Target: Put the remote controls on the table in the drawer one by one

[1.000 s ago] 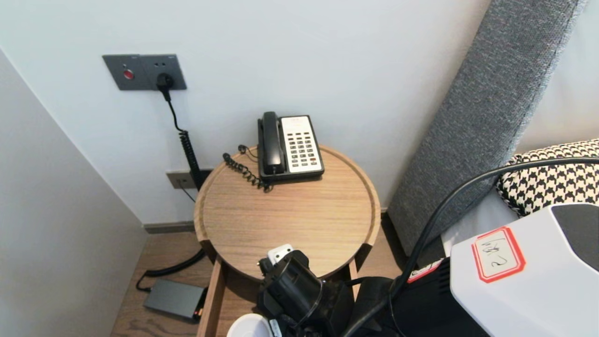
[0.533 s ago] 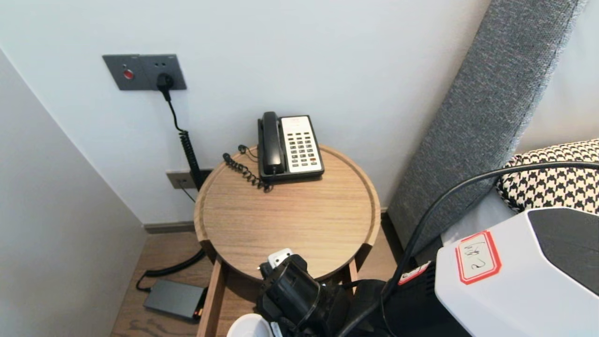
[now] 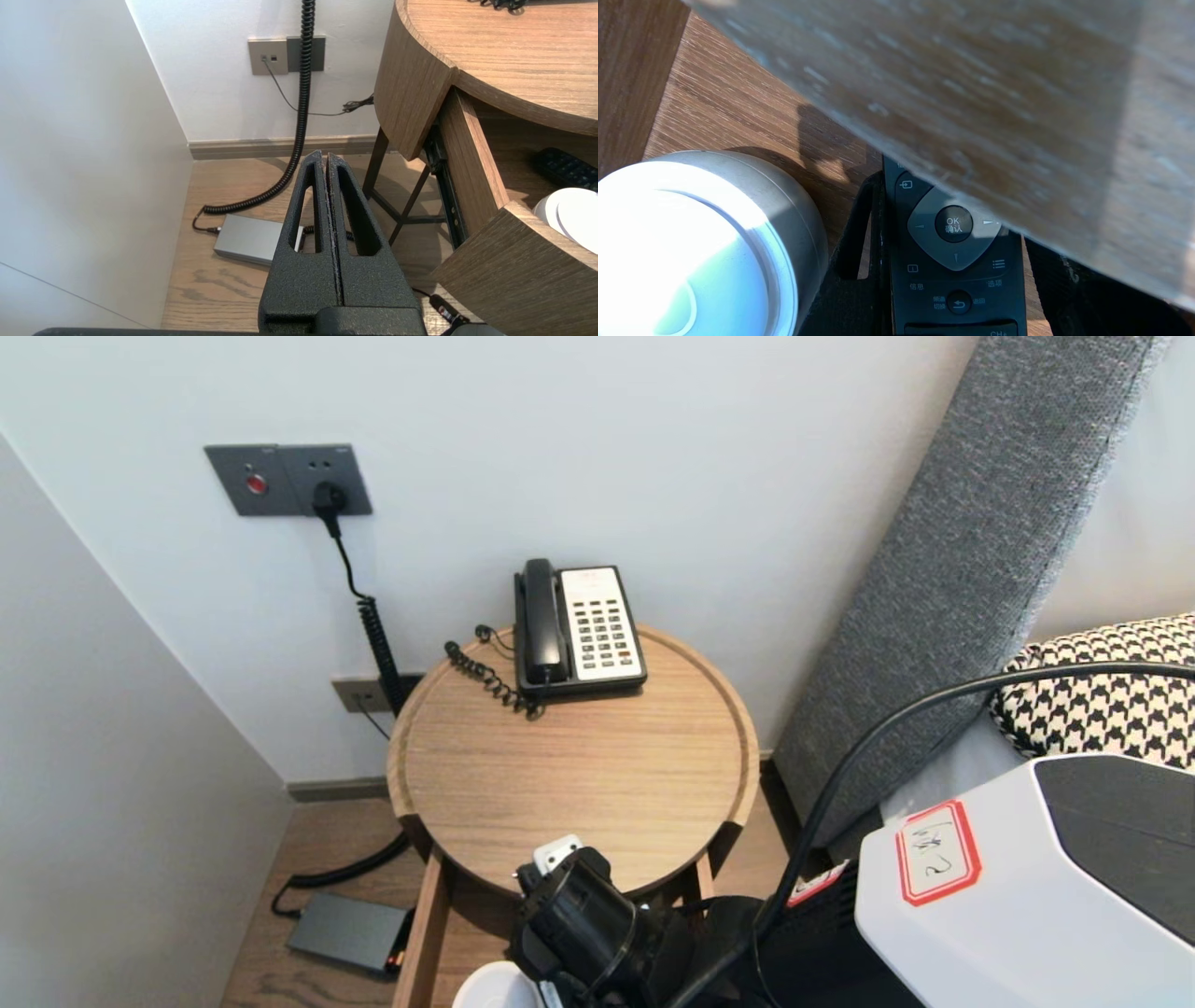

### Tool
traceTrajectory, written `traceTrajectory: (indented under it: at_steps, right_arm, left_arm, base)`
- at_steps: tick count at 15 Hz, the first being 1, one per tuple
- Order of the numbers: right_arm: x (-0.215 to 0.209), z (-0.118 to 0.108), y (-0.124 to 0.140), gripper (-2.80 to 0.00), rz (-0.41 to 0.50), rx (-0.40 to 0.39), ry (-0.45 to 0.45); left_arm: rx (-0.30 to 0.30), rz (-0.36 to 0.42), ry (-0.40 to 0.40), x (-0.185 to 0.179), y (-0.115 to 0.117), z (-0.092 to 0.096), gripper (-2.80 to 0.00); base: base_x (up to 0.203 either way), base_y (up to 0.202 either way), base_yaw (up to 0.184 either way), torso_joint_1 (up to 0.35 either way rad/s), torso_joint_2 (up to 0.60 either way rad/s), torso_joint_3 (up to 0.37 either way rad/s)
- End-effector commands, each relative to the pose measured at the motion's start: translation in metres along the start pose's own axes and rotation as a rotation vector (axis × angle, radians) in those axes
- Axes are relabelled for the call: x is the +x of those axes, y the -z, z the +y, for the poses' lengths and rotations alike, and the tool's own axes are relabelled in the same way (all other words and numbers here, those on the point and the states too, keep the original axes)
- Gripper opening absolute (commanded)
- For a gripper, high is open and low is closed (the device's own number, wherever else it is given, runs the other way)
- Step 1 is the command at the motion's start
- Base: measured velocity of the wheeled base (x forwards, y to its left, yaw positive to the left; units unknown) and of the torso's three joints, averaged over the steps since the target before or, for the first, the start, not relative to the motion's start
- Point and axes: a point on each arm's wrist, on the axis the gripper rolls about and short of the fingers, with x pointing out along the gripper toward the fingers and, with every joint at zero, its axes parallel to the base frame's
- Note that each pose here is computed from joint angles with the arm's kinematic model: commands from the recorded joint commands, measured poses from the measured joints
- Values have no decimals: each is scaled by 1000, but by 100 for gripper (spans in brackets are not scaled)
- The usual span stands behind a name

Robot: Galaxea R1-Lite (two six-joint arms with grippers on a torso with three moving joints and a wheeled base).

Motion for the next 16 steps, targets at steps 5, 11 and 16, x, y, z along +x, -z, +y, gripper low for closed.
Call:
traceTrajectory:
  at_steps: [5,11,16]
  right_arm:
    - [1,0,1,0,3,-9,4]
    - [-3,-1,-1,0,-11,-14,11]
    - [-18,-4,-9,0,-43,2,1]
  left_arm:
    - [0,10,1,1,3,0,-280]
    - [0,10,-1,1,3,0,-280]
    - [0,10,1,1,3,0,-280]
  base:
    - [0,0,0,0,0,0]
    - [0,0,0,0,0,0]
    - [0,0,0,0,0,0]
